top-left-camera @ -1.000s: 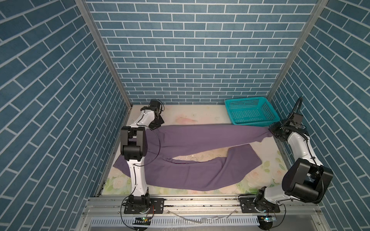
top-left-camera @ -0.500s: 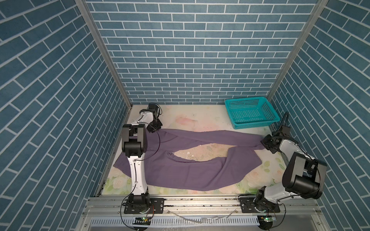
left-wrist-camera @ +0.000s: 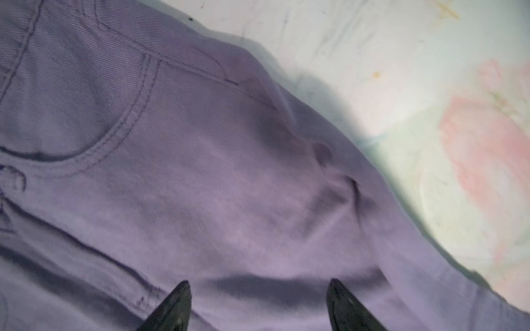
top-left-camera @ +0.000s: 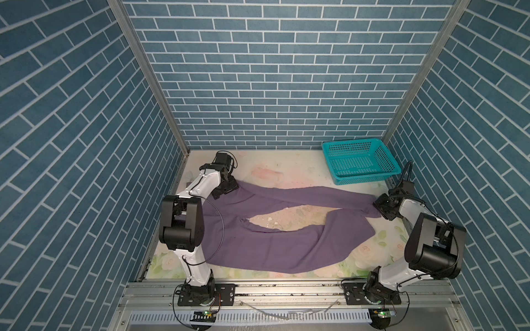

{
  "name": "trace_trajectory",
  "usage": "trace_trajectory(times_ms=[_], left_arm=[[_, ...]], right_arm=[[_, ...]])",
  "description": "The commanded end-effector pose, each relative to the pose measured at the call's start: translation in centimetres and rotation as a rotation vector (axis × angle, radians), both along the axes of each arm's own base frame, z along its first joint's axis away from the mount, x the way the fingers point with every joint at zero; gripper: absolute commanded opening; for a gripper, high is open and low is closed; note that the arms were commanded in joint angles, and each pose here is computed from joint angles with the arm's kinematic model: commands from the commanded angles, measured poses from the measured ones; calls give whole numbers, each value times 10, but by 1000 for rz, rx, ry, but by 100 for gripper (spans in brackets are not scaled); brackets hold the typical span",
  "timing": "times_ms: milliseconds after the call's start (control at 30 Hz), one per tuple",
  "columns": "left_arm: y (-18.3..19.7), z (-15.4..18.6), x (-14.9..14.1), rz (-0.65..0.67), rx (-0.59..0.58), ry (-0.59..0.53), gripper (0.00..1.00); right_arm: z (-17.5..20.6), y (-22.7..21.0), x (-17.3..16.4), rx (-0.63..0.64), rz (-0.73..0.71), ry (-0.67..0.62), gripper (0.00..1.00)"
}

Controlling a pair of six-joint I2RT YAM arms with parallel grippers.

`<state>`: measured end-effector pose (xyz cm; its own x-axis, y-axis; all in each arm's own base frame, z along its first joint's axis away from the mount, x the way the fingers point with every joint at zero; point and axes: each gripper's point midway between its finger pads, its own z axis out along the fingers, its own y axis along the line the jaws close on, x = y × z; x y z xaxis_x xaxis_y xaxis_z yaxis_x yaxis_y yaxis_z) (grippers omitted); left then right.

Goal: Fold and stack the trousers
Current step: Flatten out the trousers at the center of the table.

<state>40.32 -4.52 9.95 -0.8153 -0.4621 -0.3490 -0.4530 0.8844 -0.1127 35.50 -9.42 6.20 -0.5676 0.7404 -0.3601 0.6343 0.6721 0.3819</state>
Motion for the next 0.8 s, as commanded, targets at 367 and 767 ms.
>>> trace_trajectory(times_ms=[367, 767], left_arm=[[-94, -34, -43, -352, 57, 55, 74], [-142, -76, -48, -525, 49, 138, 80]], right_arm=[[52, -15, 26, -96, 26, -112, 31], [-17, -7, 50, -23, 139, 76, 57]])
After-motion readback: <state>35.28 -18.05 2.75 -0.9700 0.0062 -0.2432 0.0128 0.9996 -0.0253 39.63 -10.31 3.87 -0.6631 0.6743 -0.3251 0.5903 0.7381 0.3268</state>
